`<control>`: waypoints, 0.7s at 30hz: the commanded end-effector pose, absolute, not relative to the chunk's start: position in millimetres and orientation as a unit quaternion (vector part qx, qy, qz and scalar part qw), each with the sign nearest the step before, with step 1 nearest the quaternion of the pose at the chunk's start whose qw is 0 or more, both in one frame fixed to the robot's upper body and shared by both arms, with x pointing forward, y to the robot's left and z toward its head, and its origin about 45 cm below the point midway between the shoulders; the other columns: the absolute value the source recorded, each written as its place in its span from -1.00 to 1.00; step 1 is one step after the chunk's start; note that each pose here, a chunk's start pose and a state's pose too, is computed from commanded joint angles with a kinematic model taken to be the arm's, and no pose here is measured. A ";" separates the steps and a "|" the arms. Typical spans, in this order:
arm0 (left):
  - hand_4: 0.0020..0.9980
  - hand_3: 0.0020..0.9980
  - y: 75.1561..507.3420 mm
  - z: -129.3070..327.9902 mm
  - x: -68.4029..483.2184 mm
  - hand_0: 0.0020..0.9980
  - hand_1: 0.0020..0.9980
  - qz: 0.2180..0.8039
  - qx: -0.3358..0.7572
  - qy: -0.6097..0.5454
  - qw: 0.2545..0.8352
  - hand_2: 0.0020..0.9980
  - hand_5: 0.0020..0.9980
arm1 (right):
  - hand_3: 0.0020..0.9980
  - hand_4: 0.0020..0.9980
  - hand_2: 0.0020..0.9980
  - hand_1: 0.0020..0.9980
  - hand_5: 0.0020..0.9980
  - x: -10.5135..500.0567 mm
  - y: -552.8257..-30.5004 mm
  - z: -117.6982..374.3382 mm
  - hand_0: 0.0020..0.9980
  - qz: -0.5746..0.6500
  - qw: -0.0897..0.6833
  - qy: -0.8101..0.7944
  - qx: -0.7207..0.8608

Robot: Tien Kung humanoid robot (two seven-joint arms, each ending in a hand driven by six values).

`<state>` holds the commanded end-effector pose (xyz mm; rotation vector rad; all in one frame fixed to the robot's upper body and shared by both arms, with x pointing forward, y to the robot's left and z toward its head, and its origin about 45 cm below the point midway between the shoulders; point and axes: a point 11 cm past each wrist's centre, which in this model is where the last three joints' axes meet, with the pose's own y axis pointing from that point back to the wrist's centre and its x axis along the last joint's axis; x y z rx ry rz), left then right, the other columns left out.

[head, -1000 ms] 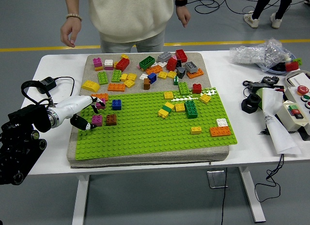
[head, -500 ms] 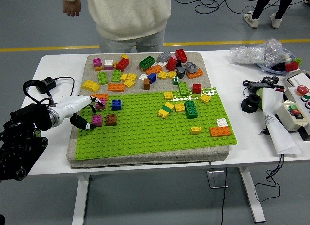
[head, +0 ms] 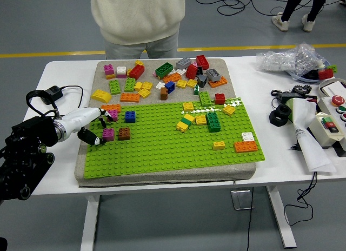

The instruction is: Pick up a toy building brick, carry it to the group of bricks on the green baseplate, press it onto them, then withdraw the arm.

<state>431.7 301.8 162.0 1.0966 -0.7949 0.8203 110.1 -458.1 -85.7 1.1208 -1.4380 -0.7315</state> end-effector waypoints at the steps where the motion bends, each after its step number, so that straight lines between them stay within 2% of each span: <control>1: 0.42 0.37 301.8 162.1 431.8 0.91 0.68 0.369 0.493 -0.357 0.702 0.17 -0.89 | 0.48 1.00 0.44 0.35 0.37 110.2 -458.1 -85.7 0.52 -0.310 0.555 -0.609 0.474; 6: 0.42 0.37 300.6 163.0 432.4 0.91 0.68 0.371 0.490 -0.358 0.702 0.17 -0.89 | 0.48 1.00 0.44 0.35 0.37 111.0 -458.1 -85.5 0.52 -0.310 0.554 -0.610 0.474; 7: 0.29 0.22 300.2 163.1 432.4 0.90 0.63 0.371 0.490 -0.359 0.703 0.11 -0.99 | 0.48 1.00 0.44 0.35 0.37 111.1 -458.1 -85.5 0.52 -0.310 0.554 -0.610 0.474; 21: 0.18 0.12 298.2 164.5 432.2 0.83 0.59 0.368 0.488 -0.364 0.703 0.04 -1.00 | 0.48 1.00 0.44 0.35 0.37 110.7 -458.3 -85.5 0.52 -0.310 0.553 -0.611 0.474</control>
